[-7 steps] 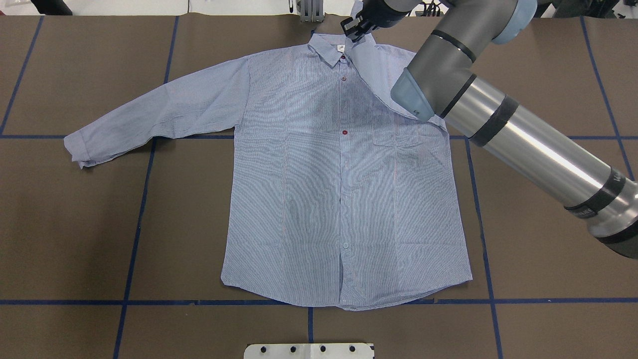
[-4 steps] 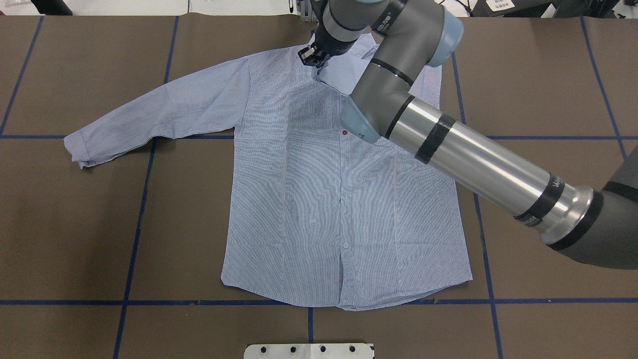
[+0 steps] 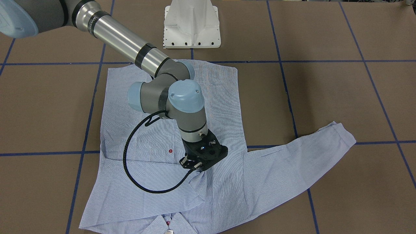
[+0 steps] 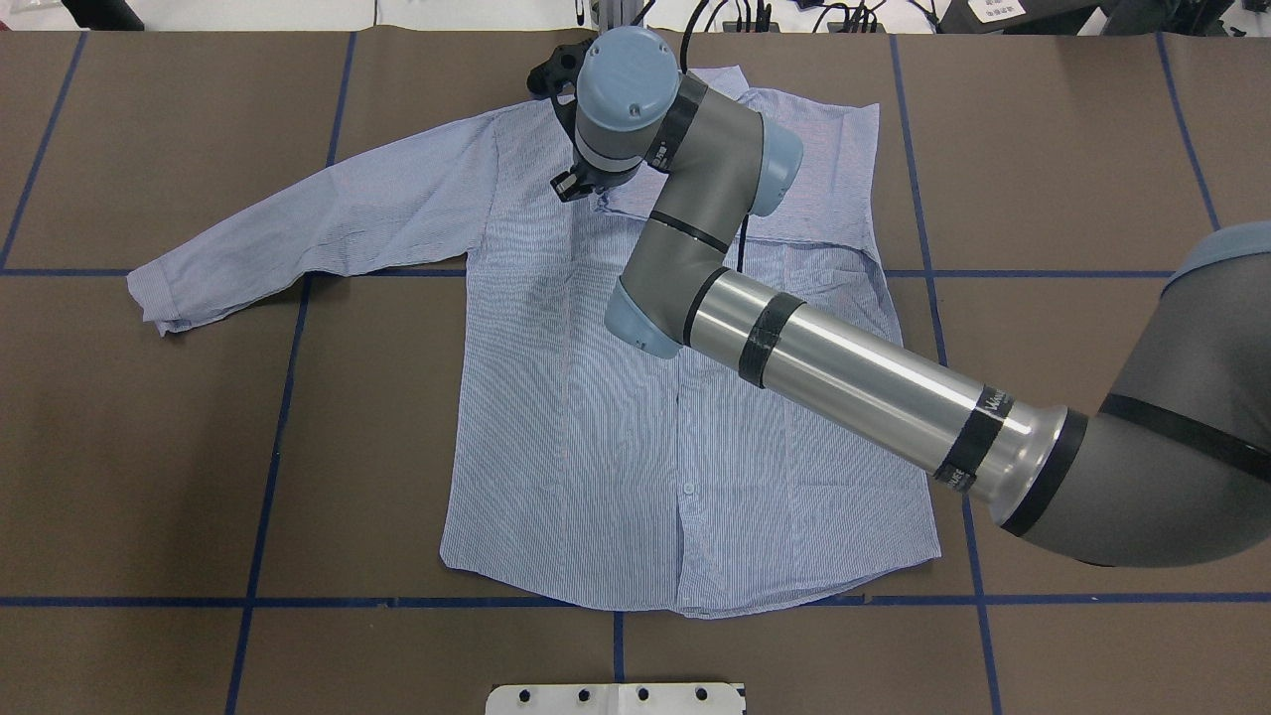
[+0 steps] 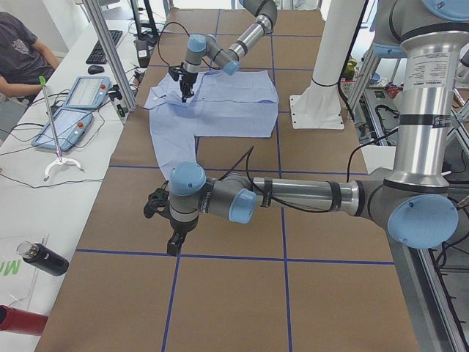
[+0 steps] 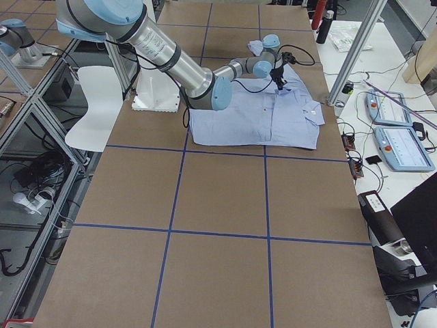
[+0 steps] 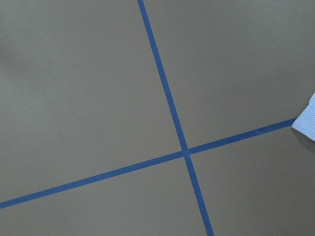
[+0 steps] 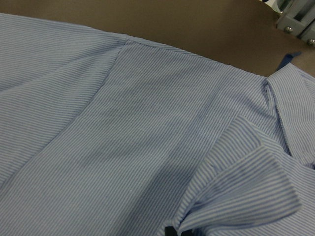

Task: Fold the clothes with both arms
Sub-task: 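Drag the sleeve across the shirt body toward the other sleeve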

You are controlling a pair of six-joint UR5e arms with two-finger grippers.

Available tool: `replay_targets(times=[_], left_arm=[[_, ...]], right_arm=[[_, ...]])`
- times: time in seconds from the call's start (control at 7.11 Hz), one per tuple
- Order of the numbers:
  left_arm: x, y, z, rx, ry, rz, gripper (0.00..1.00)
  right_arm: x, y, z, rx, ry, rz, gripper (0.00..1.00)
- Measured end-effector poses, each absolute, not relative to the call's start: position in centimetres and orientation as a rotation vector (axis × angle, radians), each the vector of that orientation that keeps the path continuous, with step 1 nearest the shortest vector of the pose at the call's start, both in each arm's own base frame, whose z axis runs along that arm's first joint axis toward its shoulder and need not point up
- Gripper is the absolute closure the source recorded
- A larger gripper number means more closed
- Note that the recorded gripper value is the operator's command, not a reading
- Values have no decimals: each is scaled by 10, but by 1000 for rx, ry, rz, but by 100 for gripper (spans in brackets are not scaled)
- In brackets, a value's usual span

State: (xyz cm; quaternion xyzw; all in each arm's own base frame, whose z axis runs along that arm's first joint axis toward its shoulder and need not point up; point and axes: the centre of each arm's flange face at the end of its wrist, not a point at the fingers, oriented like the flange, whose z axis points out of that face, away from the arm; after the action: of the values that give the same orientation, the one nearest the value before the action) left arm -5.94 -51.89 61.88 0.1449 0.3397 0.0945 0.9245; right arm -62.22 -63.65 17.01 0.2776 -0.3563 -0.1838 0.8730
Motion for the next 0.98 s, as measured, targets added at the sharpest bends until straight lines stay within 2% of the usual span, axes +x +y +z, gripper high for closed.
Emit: replay_targets(times=[0.14, 0.98], left_arm=[[-59, -519, 619, 298, 697, 194, 0], [-59, -520, 619, 295, 698, 190, 0]], right_arm=[[-631, -632, 173, 586, -728, -384, 1], [-646, -619, 159, 619, -748, -339, 1]])
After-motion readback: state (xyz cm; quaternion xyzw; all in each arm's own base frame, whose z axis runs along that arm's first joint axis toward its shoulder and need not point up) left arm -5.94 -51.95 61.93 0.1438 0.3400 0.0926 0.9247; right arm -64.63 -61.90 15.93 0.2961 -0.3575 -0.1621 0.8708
